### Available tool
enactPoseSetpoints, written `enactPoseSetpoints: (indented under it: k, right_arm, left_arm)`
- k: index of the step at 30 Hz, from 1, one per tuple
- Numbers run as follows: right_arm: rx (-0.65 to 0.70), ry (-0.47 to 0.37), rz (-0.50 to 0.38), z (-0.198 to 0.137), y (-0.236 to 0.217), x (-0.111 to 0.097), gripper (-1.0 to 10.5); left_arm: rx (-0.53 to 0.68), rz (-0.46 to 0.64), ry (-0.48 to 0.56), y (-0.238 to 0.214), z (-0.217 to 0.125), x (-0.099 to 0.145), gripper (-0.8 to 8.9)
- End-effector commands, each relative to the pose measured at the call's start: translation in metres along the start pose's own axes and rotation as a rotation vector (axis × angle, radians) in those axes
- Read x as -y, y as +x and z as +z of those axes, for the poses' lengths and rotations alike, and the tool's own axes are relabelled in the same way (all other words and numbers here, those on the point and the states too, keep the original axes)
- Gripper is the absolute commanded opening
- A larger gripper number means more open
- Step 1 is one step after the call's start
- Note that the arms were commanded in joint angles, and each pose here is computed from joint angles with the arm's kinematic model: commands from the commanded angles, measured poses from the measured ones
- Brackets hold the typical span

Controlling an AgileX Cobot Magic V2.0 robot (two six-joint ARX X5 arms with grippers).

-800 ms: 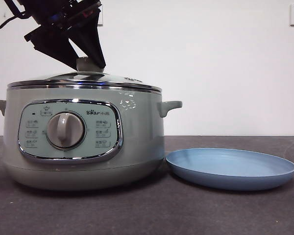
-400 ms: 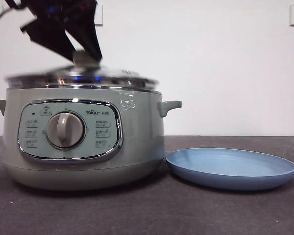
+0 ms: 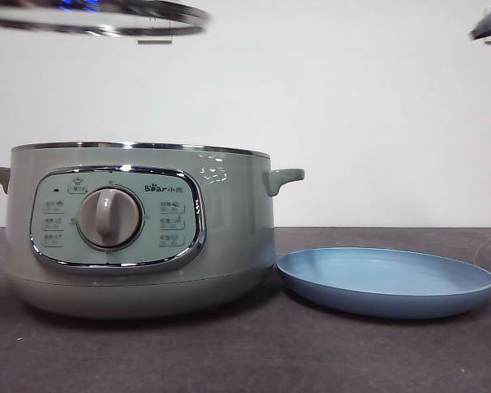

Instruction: Take the pumpkin out from the steamer,put the pumpkin in the blue plate,close the lid

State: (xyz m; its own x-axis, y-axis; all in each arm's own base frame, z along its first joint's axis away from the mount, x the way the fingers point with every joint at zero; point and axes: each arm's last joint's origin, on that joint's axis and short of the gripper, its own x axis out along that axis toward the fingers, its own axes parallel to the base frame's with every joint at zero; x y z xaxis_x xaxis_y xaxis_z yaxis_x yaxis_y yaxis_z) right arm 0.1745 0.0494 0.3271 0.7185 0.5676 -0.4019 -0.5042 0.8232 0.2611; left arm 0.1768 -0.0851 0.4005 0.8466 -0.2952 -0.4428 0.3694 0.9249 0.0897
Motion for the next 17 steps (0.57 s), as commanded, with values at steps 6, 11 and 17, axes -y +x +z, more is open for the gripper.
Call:
enactPoseSetpoints:
  k: [6, 11, 17]
  right_arm:
    - [-0.130, -0.034, 0.157, 0.021, 0.056, -0.027, 5.2]
    - [-0.295, -0.098, 0.238, 0.046, 0.099, -0.058, 5.8]
    - [-0.441, -0.227, 0.235, 0.072, 0.146, -0.102, 5.8]
  left_arm:
    - [0.105, 0.206, -0.014, -0.070, -0.009, -0.014, -0.09]
    - [0.132, 0.344, -0.032, -0.098, -0.018, -0.020, -0.09]
    - [0.127, 0.415, -0.037, -0.112, -0.026, -0.023, -0.09]
